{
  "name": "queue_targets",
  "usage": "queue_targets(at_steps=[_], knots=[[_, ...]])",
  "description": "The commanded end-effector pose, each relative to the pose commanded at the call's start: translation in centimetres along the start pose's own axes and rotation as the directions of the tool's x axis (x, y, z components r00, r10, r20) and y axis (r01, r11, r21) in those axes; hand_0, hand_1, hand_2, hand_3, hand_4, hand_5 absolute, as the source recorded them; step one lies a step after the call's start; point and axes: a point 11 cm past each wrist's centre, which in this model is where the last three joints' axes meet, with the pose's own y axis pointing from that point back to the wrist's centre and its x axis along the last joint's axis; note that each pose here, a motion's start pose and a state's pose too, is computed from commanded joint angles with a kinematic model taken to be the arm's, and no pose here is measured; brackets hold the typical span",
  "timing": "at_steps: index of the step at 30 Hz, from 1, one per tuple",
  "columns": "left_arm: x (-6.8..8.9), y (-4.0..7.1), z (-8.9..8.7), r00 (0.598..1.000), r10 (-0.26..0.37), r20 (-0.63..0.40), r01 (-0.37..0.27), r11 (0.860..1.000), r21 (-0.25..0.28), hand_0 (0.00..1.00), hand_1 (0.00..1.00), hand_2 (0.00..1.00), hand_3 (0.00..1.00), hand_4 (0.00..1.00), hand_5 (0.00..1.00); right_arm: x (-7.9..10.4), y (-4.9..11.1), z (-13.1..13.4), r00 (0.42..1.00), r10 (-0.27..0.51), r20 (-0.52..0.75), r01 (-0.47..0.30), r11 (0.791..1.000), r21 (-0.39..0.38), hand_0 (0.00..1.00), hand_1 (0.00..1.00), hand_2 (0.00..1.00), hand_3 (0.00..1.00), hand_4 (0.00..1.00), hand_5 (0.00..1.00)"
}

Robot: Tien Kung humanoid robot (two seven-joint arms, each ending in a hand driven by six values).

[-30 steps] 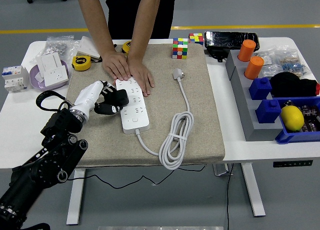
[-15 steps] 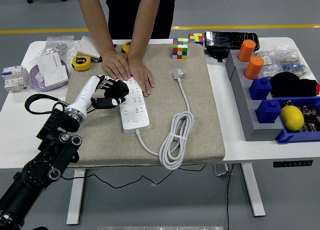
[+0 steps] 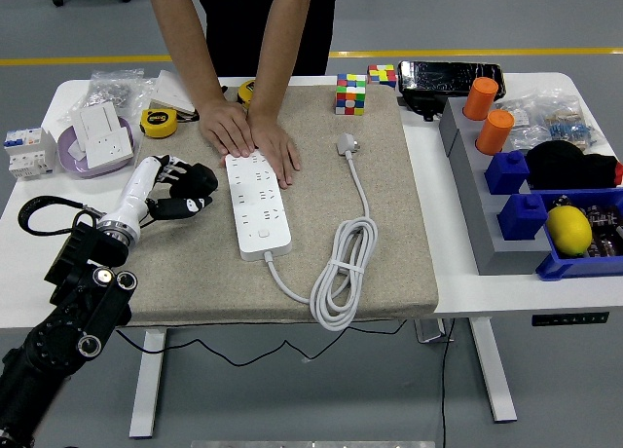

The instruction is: Pick up the plug,place it near the board,insert it into the board,press the button

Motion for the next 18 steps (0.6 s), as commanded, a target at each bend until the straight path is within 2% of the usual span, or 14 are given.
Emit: queue_targets(at_steps=[6,15,16,18], knots=[[-0.4,0.1,-0.7,0.999,-0.014,0.045,0.013,1.000,0.021,0.739,0.586,0.484,0.489,0.547,0.002,0.0,0.0,0.1,1.000,0.001,-0.002,-0.001,1.000,-0.002,0.818,0.746,0.742,0.757,0.998,0.805],[-0.9,0.1,-0.8,0.998,-0.040,0.055,0.039,0.999,0.030,0.742,0.588,0.488,0.493,0.552,0.002,0.1,0.0,0.1,1.000,0.002,-0.003,-0.002,1.000,-0.001,0.818,0.746,0.742,0.757,0.998,0.803],[-1.0,0.1,-0.9,0.997,-0.047,0.053,0.045,0.998,0.033,0.770,0.700,0.569,0.531,0.740,0.073,0.1,0.0,0.1,1.000,0.002,-0.004,-0.002,1.000,-0.002,0.818,0.746,0.741,0.757,0.998,0.806],[-1.1,0.2,-1.0,0.997,-0.053,0.053,0.051,0.998,0.036,0.770,0.700,0.569,0.531,0.740,0.073,0.1,0.0,0.1,1.000,0.001,-0.005,-0.001,1.000,-0.003,0.818,0.746,0.741,0.757,0.998,0.806]])
